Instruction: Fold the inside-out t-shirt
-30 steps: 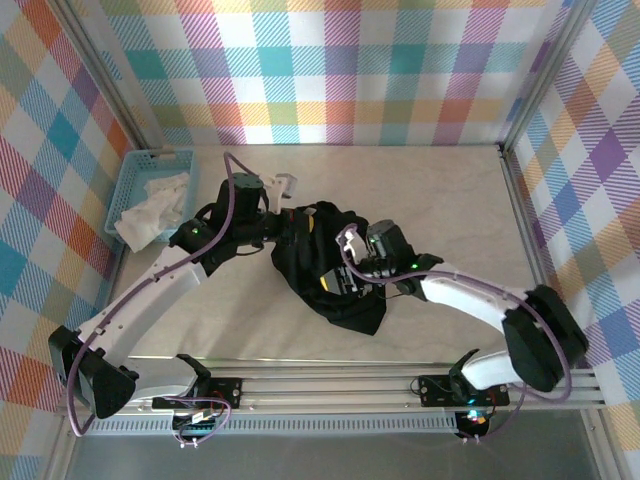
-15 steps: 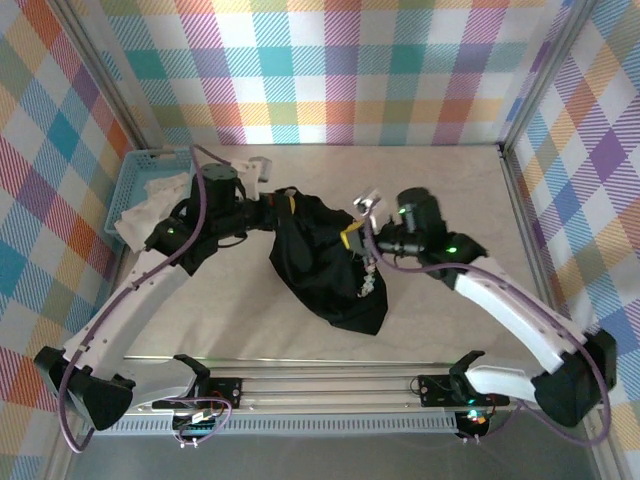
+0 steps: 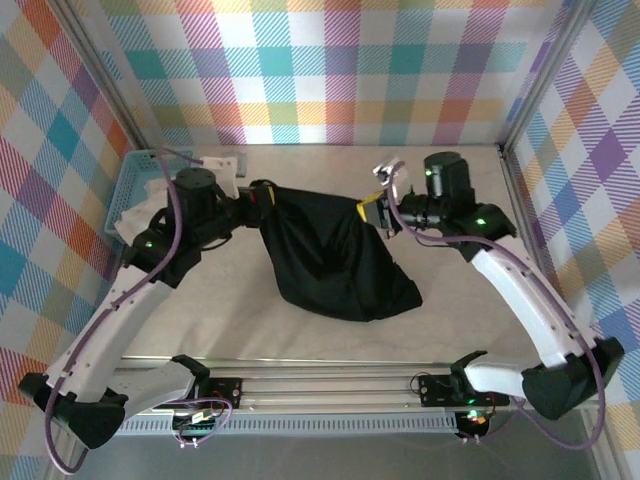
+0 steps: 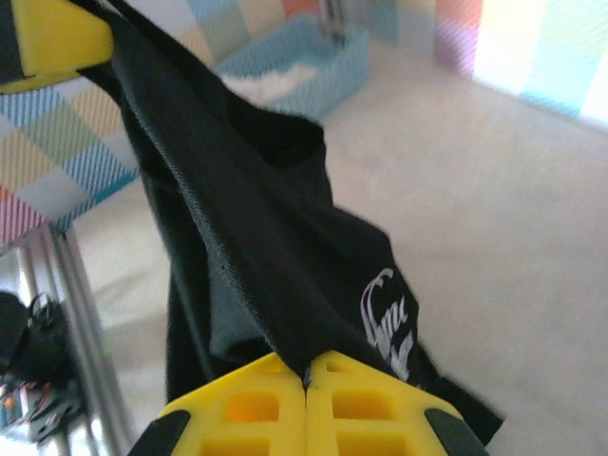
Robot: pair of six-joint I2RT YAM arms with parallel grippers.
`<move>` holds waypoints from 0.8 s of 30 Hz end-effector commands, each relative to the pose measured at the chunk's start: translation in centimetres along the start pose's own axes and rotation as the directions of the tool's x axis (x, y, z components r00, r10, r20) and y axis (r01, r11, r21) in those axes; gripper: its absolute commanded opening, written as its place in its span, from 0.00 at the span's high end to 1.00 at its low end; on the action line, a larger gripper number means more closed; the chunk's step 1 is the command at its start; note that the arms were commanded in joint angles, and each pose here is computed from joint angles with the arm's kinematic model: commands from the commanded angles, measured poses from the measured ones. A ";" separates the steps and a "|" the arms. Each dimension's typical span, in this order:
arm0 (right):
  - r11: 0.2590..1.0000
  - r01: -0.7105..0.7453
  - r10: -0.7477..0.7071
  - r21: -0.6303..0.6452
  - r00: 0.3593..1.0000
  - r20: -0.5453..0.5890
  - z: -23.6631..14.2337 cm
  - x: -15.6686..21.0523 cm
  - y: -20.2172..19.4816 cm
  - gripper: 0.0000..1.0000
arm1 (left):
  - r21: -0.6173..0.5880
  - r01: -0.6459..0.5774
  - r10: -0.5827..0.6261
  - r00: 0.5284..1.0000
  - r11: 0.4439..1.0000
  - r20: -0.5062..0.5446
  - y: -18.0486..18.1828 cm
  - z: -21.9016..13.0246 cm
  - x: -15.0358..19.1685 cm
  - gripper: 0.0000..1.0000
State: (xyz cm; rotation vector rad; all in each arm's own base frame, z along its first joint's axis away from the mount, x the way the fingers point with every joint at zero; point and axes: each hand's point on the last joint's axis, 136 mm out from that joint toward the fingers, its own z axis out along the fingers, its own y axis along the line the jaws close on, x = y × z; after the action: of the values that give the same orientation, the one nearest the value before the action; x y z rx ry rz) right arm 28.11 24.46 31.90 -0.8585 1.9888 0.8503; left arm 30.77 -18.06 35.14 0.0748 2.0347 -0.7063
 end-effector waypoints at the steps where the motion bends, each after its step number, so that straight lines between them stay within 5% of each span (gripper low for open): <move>1: 0.981 -0.148 0.135 -0.124 0.985 -0.106 2.4 4.0 0.6 1.00 | -0.287 -0.022 0.009 0.999 0.958 -0.048 6.9 2.2 3.2 1.00; 6: 0.928 -0.307 0.270 -0.210 0.945 -0.187 6.1 6.7 0.0 1.00 | -0.427 -0.083 0.016 0.987 0.900 -0.158 11.4 5.7 7.7 0.81; 11: 0.910 -0.366 0.322 -0.195 0.920 -0.221 8.5 7.3 -1.4 1.00 | -0.488 -0.117 0.017 0.978 0.865 -0.206 13.0 6.6 9.7 0.46; 16: 0.913 -0.361 0.318 -0.191 0.922 -0.222 9.0 6.6 -2.0 1.00 | -0.311 -0.149 0.093 0.978 0.939 -0.187 8.9 6.0 12.1 0.28; 24: 0.919 -0.328 0.292 -0.219 0.939 -0.180 7.8 4.1 -1.8 1.00 | 0.050 -0.133 0.142 0.954 0.990 -0.266 2.2 8.4 17.0 0.26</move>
State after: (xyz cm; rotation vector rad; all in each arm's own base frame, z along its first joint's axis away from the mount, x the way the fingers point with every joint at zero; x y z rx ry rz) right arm 30.94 28.47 22.16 -0.7385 2.2806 1.2274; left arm 28.76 -20.86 16.11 0.2319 2.3146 -0.5123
